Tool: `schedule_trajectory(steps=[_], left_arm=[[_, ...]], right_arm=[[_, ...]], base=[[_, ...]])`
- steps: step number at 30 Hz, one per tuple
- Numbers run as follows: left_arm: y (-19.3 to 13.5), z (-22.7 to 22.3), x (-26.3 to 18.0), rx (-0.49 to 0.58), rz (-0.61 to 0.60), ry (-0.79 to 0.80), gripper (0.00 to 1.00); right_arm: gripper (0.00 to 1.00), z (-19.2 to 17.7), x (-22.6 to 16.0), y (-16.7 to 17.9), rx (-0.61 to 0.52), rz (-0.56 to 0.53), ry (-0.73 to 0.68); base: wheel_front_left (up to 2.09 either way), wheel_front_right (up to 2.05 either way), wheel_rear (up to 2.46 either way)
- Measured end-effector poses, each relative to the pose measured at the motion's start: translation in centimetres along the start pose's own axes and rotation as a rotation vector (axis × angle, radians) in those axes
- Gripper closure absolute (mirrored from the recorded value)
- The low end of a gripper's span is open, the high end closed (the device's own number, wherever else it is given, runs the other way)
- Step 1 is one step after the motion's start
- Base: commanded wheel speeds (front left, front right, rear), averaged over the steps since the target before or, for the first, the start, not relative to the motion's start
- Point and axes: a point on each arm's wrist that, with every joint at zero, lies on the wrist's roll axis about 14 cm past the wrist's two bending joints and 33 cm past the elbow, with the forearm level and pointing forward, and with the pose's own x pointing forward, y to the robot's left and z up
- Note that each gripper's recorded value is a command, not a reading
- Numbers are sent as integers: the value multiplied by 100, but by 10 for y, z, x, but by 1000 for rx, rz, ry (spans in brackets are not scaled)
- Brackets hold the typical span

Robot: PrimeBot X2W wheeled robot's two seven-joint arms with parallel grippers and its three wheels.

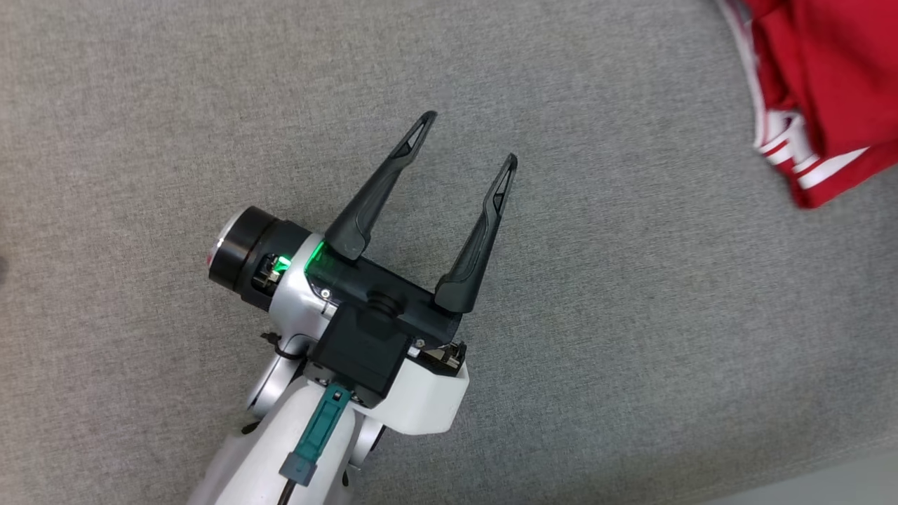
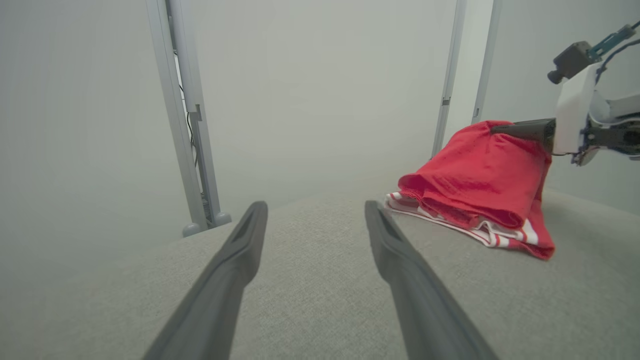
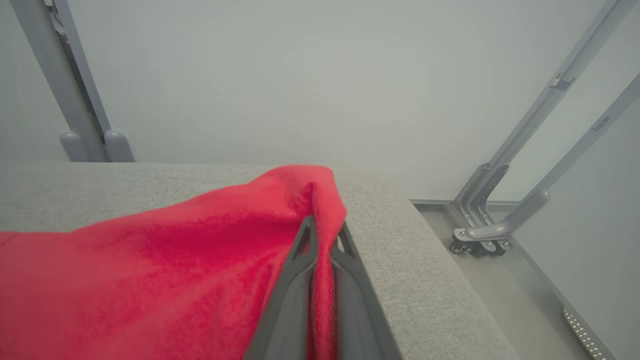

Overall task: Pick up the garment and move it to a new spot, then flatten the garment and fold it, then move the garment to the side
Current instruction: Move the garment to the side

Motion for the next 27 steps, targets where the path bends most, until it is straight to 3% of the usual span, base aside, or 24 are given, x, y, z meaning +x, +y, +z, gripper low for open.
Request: schedule_trajectory(steps=[9, 17, 18, 19, 24, 27], left_arm=[[7, -16, 0, 15, -1, 31, 0], [12, -19, 0, 29, 2, 38, 0], [13, -20, 0, 29, 2, 40, 0], [13, -20, -1, 32, 3, 43, 0], [15, -14, -3, 43, 14, 38, 0], [16, -6, -5, 49, 24, 28, 0]], right_arm=[[100, 11, 13, -46, -82, -130, -31], [98, -1, 19, -47, -146, -134, 5], [70, 0, 21, -48, -151, -140, 4], [2, 3, 23, -52, -180, -152, 1], [0, 9, 20, -62, -218, -197, -6], [0, 16, 19, -51, -217, -188, -37]], base=[[0, 0, 0], [0, 0, 0], [0, 0, 0], [0, 0, 0], [0, 0, 0], [0, 0, 0]])
